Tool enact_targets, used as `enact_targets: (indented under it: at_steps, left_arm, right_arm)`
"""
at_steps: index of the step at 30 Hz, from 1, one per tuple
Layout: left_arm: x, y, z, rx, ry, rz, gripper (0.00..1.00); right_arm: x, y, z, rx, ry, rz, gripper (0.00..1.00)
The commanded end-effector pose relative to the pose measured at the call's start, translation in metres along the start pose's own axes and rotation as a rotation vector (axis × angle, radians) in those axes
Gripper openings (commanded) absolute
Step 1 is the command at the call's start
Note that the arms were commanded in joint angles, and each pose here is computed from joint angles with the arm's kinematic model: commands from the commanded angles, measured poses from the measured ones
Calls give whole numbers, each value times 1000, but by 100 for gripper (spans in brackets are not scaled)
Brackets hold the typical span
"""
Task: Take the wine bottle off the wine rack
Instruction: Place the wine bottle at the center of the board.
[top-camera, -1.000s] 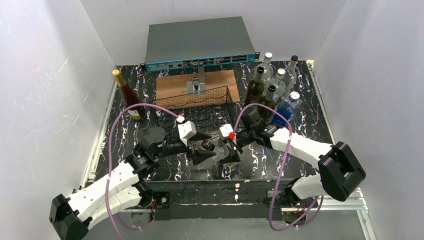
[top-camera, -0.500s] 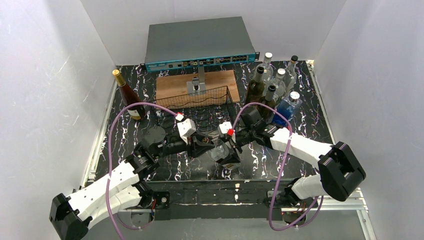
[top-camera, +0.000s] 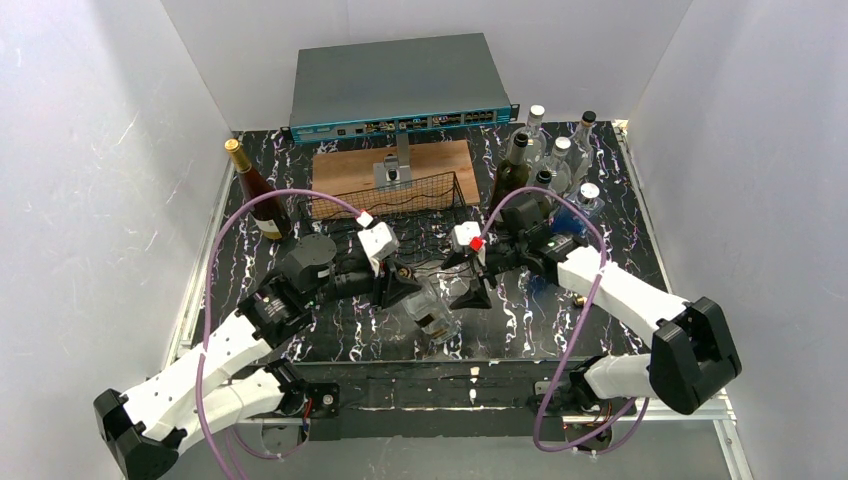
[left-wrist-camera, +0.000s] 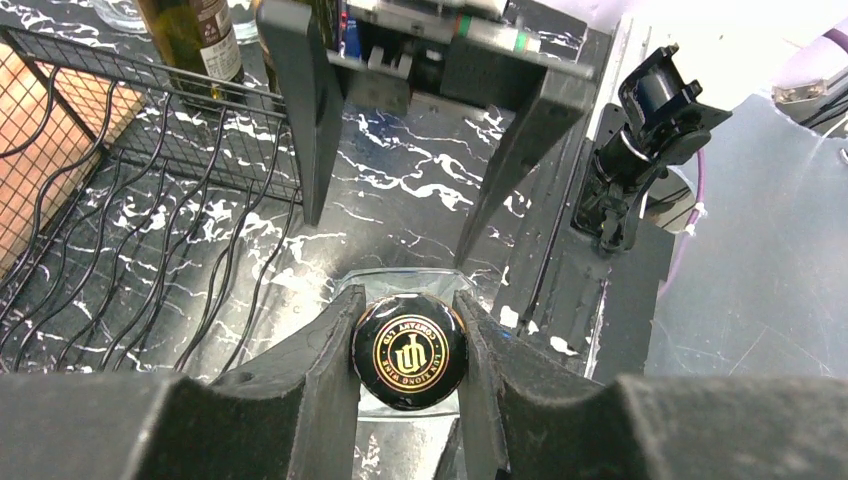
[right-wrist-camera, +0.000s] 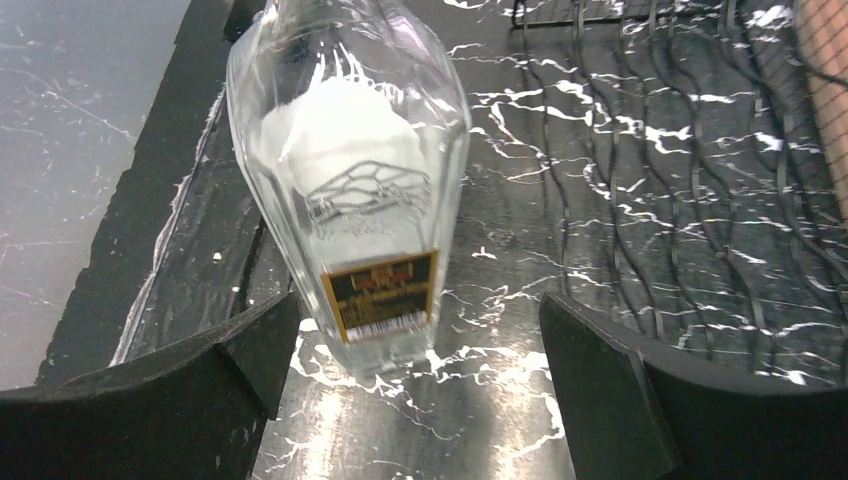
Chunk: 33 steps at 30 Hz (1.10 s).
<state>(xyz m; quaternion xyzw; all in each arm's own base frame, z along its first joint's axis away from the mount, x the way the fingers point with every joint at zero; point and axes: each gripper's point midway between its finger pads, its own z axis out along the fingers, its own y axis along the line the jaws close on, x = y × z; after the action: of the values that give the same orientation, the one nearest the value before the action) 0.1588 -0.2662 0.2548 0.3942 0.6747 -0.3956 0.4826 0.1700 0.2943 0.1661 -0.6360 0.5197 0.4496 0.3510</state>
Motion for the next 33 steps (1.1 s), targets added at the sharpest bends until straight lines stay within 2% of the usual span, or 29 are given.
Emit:
enact_targets:
  at_steps: [1, 11, 20, 27, 29, 33]
  left_arm:
    - [-25, -3, -12, -16, -13, 43, 0]
    - [-42, 2, -7, -37, -17, 65, 0]
    - [-59, 0, -2, -37, 10, 174, 0]
    - [-44, 1, 8, -51, 73, 181, 0]
    - [-38, 3, 9, -66, 85, 163, 7]
    - [-32, 4, 11, -77, 82, 126, 41]
  right_arm:
    - [-22, 2, -21, -3, -12, -107, 98]
    - [-24, 6, -51, 32, -3, -138, 98]
    - [-32, 2, -76, 113, 10, -149, 98]
    - [-37, -3, -95, 184, 69, -119, 98]
    - [-40, -2, -105, 213, 119, -100, 98]
    - [-53, 0, -124, 306, 180, -104, 98]
